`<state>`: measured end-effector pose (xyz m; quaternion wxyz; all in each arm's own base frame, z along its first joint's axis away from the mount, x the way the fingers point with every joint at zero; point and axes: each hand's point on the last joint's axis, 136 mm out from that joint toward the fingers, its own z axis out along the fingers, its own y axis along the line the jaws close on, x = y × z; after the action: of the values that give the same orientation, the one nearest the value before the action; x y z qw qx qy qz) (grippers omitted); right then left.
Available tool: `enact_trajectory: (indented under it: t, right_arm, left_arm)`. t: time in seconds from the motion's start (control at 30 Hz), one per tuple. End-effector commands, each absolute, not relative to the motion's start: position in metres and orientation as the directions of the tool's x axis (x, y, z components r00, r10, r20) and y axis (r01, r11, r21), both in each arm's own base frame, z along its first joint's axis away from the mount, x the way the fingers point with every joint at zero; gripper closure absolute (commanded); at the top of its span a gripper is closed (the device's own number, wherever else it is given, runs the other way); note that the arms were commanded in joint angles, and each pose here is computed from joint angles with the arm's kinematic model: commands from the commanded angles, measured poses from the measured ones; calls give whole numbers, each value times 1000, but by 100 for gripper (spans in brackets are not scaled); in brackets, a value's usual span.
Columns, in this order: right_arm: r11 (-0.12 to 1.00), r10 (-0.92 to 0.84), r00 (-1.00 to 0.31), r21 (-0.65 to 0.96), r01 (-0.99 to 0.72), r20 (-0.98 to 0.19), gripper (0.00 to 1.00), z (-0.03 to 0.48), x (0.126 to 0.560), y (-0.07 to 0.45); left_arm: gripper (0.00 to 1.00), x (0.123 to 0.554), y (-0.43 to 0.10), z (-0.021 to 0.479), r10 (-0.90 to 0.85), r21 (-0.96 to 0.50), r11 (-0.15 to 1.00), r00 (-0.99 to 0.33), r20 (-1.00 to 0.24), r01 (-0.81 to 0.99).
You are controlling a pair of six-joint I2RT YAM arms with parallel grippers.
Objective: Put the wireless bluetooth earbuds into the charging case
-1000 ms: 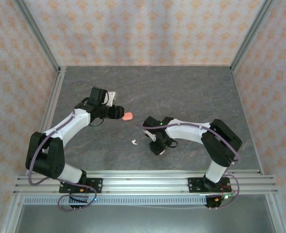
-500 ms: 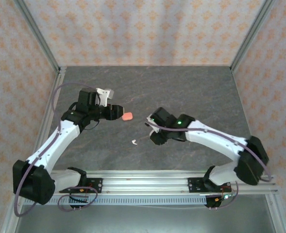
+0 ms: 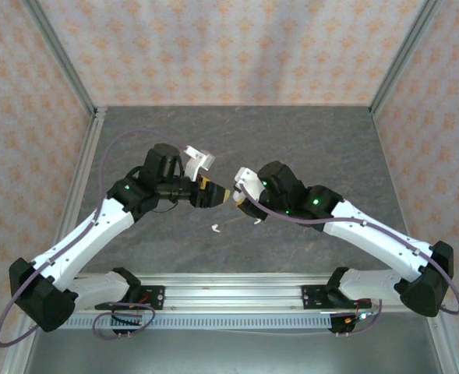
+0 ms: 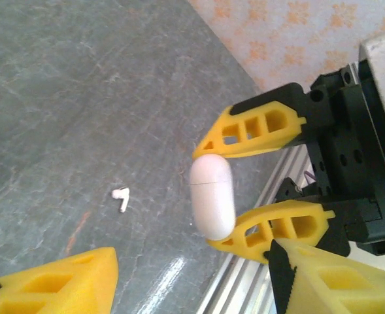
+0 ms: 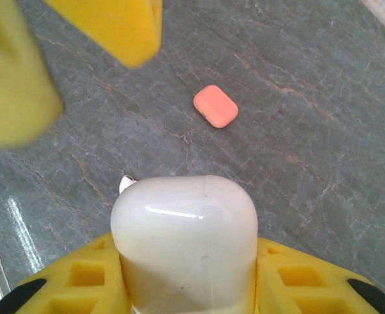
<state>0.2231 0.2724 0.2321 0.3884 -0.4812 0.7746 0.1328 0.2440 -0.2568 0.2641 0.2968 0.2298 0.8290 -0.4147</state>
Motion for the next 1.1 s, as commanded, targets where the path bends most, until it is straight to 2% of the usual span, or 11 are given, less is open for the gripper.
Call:
enact_trajectory:
  t: [0.0, 0.37, 0.63, 0.97, 1.07]
  right_arm:
    - [478, -597, -149, -201, -855, -788, 69, 266, 223, 281]
    - [458, -582, -143, -177, -871, -801, 70, 273, 218, 285]
    - [448, -574, -137, -170, -878, -807, 70, 276, 216, 287]
    - [444, -553, -115, -176, -879, -825, 70, 276, 216, 289]
    - [442, -541, -104, -177, -879, -835, 69, 278, 215, 290]
  left_arm:
    - [38, 241, -268, 264, 157, -562, 536, -729, -667, 629]
    - [39, 246, -287, 259, 193, -547, 528, -719, -668, 650]
    - [51, 250, -290, 254, 198, -548, 531, -724, -661, 646]
    - [54, 255, -293, 254, 170, -566, 537, -738, -653, 625]
    - [62, 256, -293, 252, 172, -567, 541, -742, -648, 621]
